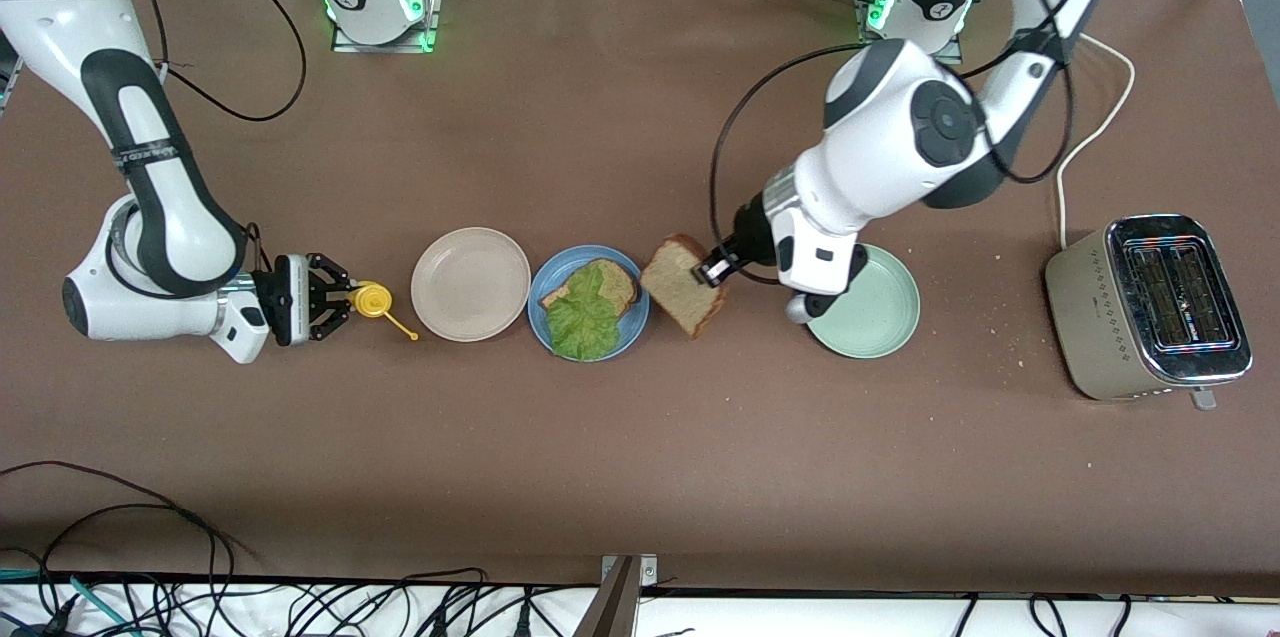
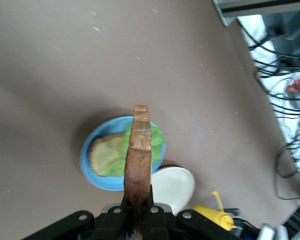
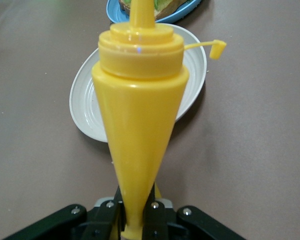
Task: Make sandwich in blue plate with both arms
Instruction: 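Lower the bread onto the lettuce with the left gripper while the right lowers mustard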
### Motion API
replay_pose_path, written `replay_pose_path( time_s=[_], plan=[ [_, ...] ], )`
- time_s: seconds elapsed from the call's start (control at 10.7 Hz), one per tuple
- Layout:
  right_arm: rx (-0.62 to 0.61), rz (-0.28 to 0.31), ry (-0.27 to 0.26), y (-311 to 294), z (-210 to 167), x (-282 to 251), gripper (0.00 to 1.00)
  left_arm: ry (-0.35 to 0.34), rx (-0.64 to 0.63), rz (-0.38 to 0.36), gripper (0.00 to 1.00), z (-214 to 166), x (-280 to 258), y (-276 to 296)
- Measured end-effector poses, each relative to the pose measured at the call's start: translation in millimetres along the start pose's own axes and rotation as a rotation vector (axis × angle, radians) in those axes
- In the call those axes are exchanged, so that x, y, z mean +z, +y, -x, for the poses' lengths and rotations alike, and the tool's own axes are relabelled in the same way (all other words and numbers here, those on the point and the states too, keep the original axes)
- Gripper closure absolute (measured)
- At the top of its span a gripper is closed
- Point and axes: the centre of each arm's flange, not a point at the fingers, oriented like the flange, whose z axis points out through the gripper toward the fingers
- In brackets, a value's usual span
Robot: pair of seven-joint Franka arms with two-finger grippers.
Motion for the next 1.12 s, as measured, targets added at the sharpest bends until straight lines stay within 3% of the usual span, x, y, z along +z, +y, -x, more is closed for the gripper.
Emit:
replay_pose_path(
  time_s=[0.19,0.47,0.75,0.93,1.12],
  plan=[
    [-0.018,-0.015,0.08,1.4,27.9,12.9,0.85,-0.002,-0.016,0.108,0.91,25.0,34.0,12.4],
    [-0.013,-0.031,0.217,2.8,52.2,29.4,0.85,0.01,-0.051,0.187,0.91,44.9,80.2,14.1],
    [-0.001,-0.045,0.375,0.4,70.5,49.0,0.85,0.082,-0.065,0.169,0.91,64.3,135.0,1.7],
    [0.007,-0.048,0.428,-0.2,79.2,54.0,0.85,0.078,-0.064,0.153,0.91,69.6,148.3,-2.8],
    [0.007,-0.047,0.443,0.0,81.3,54.6,0.86,0.067,-0.056,0.127,0.91,78.4,168.0,-10.2]
  ],
)
